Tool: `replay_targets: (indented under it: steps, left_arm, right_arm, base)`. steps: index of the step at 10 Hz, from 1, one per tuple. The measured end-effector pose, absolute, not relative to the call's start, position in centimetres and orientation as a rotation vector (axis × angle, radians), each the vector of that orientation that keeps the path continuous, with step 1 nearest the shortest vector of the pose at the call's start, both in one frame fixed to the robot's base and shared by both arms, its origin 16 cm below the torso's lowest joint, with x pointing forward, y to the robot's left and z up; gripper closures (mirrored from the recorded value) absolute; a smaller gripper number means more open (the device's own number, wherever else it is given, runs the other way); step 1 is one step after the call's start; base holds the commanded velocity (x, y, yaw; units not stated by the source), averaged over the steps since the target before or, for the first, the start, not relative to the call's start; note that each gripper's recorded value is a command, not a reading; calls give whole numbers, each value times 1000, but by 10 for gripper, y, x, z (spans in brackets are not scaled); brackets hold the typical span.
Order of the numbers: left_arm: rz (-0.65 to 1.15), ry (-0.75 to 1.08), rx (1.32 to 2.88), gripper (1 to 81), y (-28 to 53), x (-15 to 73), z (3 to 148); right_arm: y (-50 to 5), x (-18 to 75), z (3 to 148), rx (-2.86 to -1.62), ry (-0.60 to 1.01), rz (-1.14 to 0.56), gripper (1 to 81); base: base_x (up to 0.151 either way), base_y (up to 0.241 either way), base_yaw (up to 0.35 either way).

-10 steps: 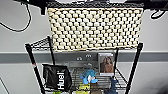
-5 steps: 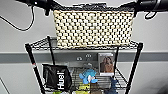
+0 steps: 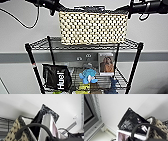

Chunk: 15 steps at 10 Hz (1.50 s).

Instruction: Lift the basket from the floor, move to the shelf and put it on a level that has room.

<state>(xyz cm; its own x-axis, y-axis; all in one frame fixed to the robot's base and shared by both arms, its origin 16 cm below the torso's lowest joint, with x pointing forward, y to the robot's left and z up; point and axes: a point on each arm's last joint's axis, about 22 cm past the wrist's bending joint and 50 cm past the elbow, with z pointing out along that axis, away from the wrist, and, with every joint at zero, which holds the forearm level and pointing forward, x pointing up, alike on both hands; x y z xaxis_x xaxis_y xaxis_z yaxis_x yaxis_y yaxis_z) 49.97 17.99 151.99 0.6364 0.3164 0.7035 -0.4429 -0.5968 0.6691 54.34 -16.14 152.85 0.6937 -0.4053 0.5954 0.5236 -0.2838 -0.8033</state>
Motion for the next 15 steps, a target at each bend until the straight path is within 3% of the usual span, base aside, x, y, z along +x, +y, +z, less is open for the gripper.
replay_targets:
  steps: [15]
  left_arm:
    - [1117,-29,2023,811,171,630,1480]
  right_arm:
    - [-174,668,1491,-1681,-3,-1074,811]
  base:
    - [0,0,0]
